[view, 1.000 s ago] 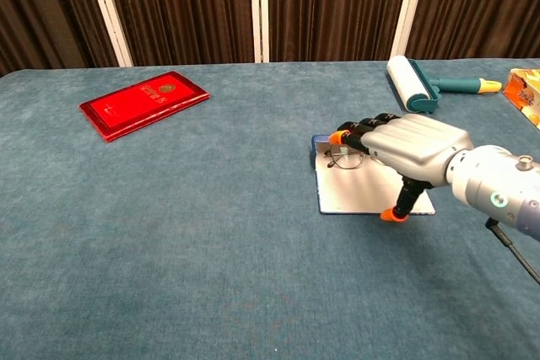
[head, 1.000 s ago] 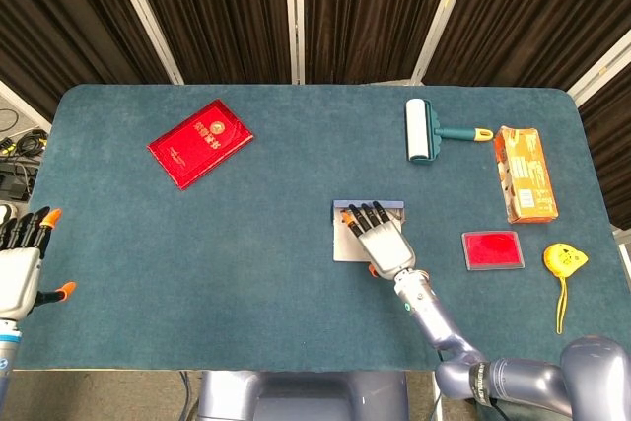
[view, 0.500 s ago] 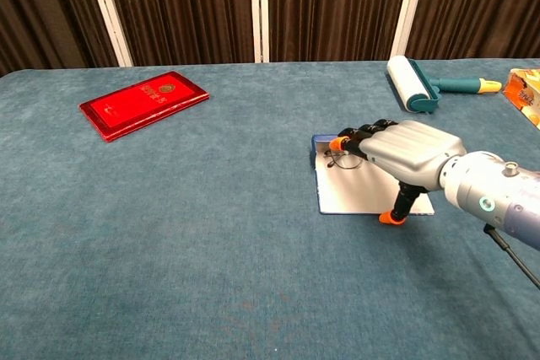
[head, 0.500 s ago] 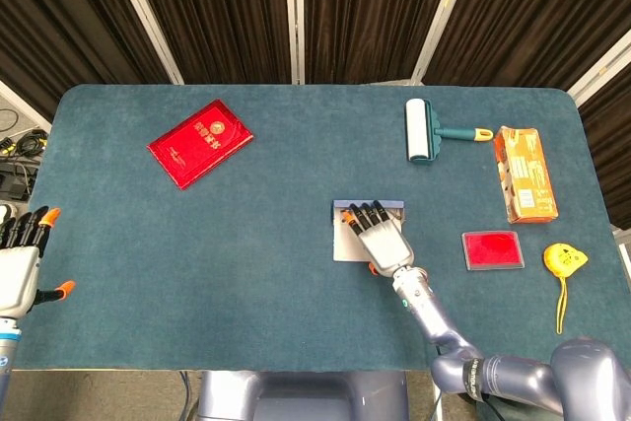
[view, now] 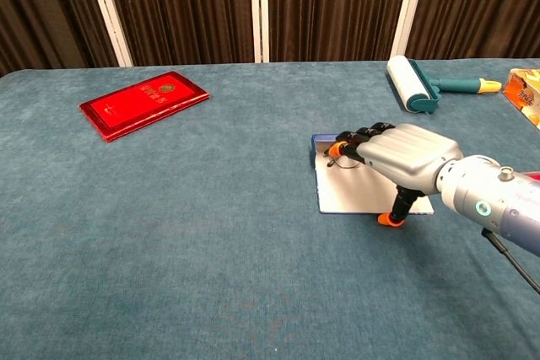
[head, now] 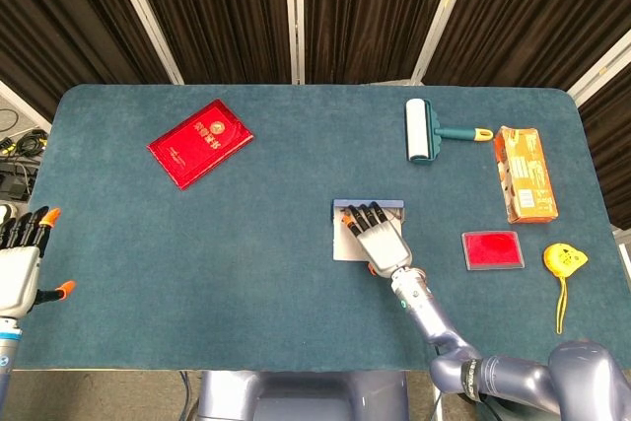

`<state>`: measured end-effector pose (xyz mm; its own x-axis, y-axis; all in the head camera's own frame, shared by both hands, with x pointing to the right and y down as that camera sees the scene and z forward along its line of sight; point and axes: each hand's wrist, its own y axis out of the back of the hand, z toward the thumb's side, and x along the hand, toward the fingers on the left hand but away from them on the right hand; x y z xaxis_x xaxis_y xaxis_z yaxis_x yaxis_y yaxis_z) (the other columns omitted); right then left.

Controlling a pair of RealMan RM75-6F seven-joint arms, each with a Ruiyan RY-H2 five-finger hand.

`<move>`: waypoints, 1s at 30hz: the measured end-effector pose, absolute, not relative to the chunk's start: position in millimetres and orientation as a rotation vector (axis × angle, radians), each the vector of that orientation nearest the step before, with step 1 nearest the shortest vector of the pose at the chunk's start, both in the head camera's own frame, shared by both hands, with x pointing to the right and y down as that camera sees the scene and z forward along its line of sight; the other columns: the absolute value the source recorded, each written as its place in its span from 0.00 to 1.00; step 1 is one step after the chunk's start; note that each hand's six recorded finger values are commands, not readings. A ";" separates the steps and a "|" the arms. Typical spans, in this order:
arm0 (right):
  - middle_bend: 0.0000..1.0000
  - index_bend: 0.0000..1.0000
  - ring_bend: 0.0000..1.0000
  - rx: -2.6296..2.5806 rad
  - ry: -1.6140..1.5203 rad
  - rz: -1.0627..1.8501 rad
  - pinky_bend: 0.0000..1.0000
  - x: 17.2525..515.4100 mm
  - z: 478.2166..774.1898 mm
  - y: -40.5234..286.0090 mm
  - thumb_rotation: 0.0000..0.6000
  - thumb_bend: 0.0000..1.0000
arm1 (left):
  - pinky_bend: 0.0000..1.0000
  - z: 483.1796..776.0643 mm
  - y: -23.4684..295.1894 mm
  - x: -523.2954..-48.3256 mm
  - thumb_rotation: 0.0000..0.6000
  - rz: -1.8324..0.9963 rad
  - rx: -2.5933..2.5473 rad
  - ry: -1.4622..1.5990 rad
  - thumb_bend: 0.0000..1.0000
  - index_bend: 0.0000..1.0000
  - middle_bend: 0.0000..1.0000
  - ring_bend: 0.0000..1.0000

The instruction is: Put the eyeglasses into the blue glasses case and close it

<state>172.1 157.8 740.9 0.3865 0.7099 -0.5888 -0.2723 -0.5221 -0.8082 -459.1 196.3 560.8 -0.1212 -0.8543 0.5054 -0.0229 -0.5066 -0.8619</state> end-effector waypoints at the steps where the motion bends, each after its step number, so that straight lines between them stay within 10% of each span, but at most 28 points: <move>1: 0.00 0.17 0.00 -1.702 -0.389 1.305 0.00 172.0 741.0 157.8 1.00 0.22 | 0.00 560.8 196.3 -459.1 1.00 -1.697 -1.522 0.994 0.00 0.00 0.00 0.00; 30: 0.00 0.24 0.00 -1.659 -0.526 1.345 0.00 185.0 734.1 118.1 1.00 0.34 | 0.00 562.2 195.3 -460.6 1.00 -1.706 -1.519 0.992 0.00 0.00 0.00 0.00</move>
